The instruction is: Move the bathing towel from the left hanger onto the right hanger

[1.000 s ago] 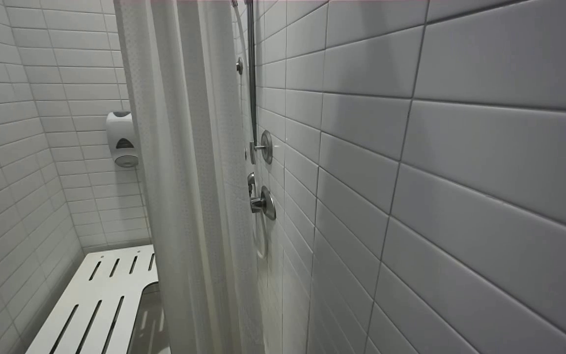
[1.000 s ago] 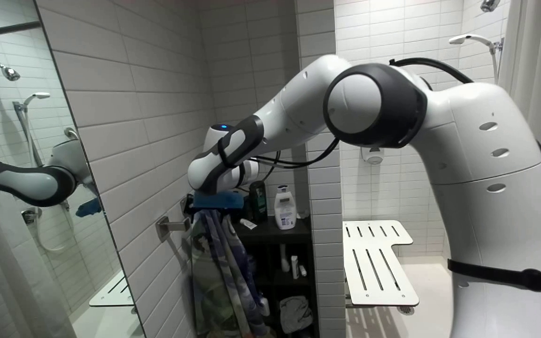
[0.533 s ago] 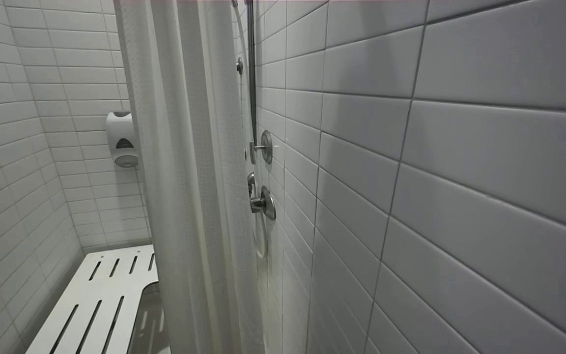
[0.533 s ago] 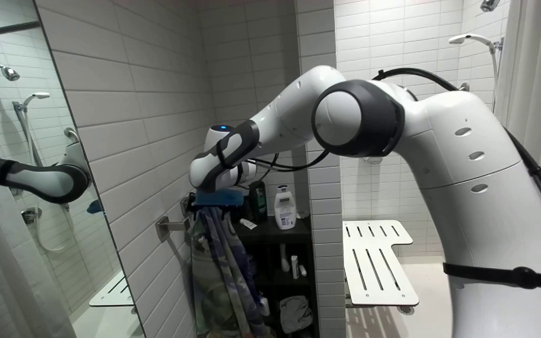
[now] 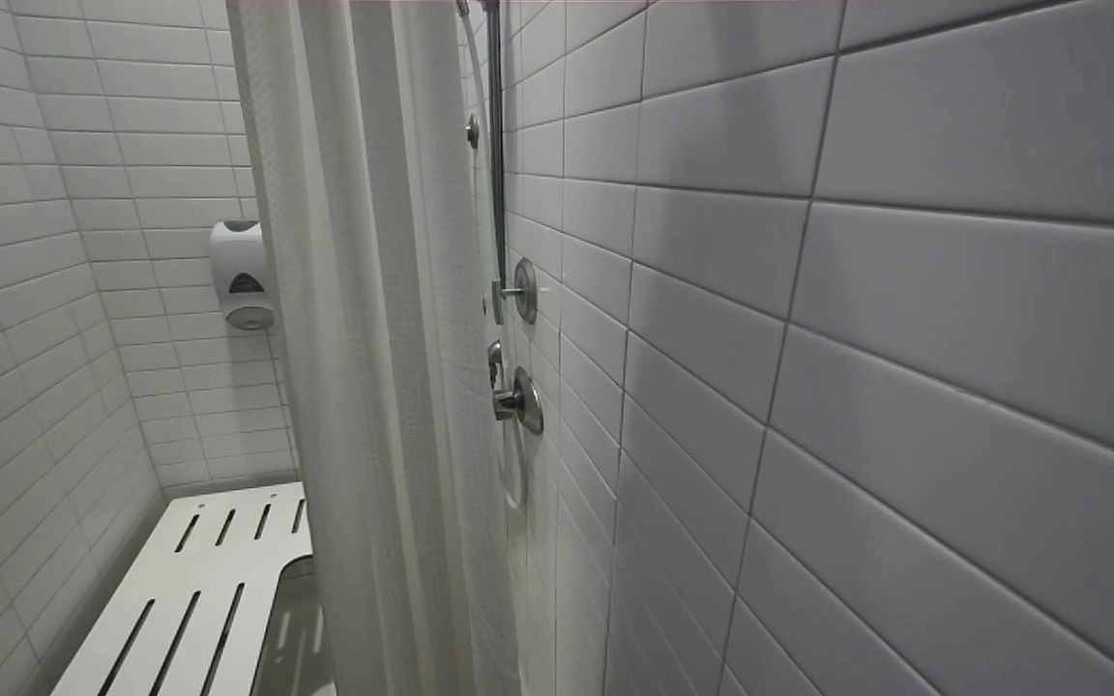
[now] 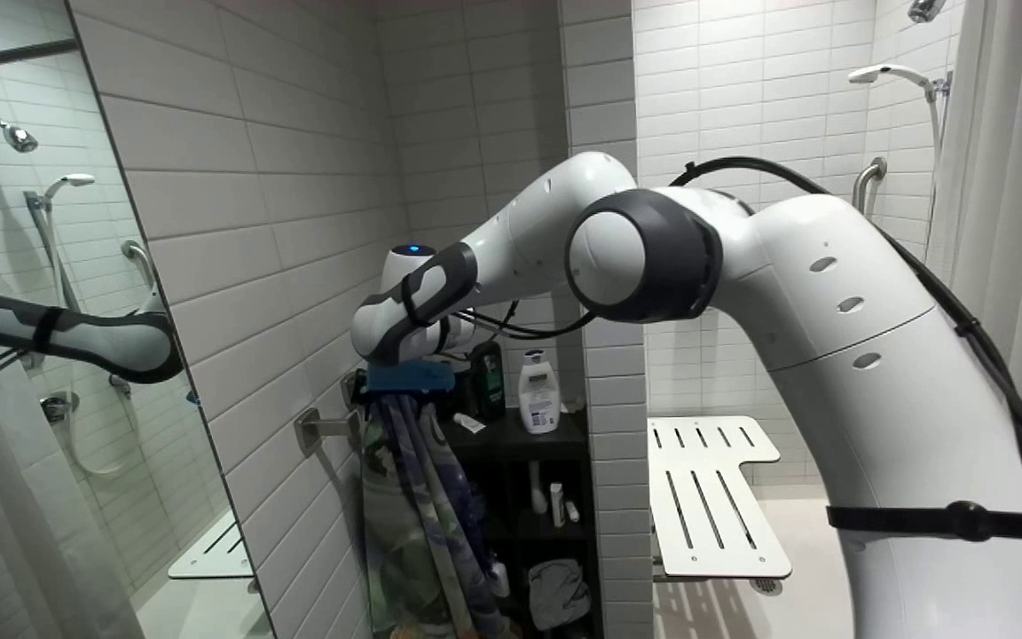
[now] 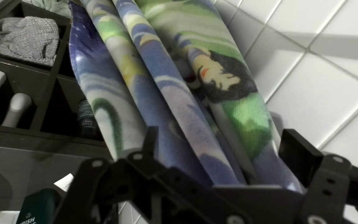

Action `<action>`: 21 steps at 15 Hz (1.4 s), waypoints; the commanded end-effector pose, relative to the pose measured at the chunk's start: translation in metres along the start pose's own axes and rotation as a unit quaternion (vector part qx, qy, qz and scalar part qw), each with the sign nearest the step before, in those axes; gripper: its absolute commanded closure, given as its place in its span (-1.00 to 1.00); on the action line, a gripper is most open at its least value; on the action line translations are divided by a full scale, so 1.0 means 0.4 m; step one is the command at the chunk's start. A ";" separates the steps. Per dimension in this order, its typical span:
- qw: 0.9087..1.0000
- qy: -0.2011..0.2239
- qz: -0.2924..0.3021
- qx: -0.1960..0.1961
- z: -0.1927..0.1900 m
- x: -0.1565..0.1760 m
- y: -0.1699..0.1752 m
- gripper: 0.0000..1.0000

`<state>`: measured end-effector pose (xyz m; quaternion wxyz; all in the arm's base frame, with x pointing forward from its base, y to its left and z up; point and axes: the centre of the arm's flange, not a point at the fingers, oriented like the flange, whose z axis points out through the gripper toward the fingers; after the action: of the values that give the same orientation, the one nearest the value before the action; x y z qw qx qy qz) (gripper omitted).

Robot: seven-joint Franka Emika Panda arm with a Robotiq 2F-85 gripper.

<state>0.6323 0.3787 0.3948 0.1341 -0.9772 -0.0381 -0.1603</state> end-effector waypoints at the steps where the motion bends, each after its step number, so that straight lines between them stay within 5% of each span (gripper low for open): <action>1: 1.000 0.001 -0.006 -0.012 0.020 0.058 -0.003 -1.00; 6: 1.000 -0.003 -0.005 -0.016 0.042 0.090 0.005 -1.00; 7: 1.000 -0.007 -0.007 -0.015 0.046 0.090 0.001 -0.50; 10: 1.000 -0.014 -0.010 -0.015 0.051 0.092 -0.009 -0.22; 17: 1.000 -0.023 -0.011 -0.013 0.047 0.095 -0.017 0.87; 21: 1.000 -0.023 -0.008 -0.012 0.031 0.096 -0.015 0.92</action>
<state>0.6597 0.3936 0.3895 0.1199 -0.9824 -0.0481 -0.1347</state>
